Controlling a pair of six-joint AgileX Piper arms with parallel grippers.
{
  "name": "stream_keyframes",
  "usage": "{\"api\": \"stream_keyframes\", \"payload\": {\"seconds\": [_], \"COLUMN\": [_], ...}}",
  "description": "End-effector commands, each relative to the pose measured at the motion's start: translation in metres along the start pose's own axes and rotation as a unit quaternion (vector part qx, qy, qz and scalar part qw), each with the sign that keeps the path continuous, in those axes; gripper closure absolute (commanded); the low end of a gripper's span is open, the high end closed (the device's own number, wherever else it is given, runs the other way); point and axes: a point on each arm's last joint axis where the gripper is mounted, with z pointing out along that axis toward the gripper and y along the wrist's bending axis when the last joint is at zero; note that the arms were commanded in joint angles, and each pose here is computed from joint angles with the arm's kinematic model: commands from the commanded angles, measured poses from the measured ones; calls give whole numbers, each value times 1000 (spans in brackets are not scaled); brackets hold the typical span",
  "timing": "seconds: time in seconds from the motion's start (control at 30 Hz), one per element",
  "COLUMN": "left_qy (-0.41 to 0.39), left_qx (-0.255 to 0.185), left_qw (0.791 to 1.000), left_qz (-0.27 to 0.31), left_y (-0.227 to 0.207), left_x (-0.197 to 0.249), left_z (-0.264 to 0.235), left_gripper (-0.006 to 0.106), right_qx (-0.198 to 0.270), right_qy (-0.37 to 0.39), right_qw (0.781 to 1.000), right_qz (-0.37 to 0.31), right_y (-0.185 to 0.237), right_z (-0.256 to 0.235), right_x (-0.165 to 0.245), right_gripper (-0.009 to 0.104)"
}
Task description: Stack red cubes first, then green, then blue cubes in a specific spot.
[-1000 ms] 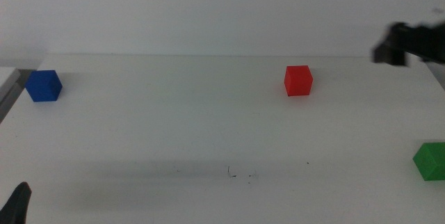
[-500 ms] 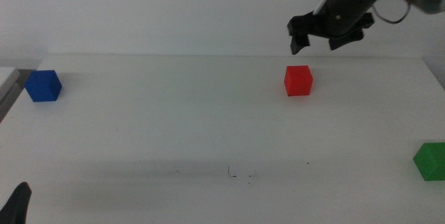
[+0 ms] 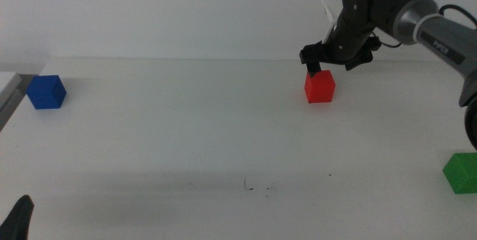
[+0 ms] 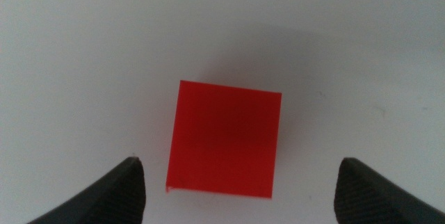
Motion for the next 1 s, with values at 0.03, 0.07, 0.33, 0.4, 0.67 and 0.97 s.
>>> {"api": "stream_keyframes", "payload": {"seconds": [0.03, 0.07, 0.33, 0.4, 0.67, 0.97], "left_qy": [-8, -8, -8, -8, -8, -8], "left_qx": [0, 0, 0, 0, 0, 0], "left_qw": [1000, 1000, 1000, 1000, 1000, 1000], "left_qz": [-1, -1, -1, -1, -1, -1], "left_y": [0, 0, 0, 0, 0, 0], "left_x": [-1, -1, -1, -1, -1, -1], "left_z": [0, 0, 0, 0, 0, 0], "left_gripper": [7, 7, 7, 7, 7, 7], "right_qx": [6, 4, 2, 1, -1, -3], "right_qy": [-17, -21, -19, -17, -20, -18], "right_qw": [1000, 1000, 1000, 1000, 1000, 998], "right_qz": [-3, 0, 2, 1, -1, 58], "right_y": [0, 0, 3, 3, 5, 14], "right_z": [6, 9, 27, 33, 51, -8], "right_x": [-3, -3, 0, 1, 4, -1], "right_gripper": [2, 3, 6, 9, 46, 89]}}
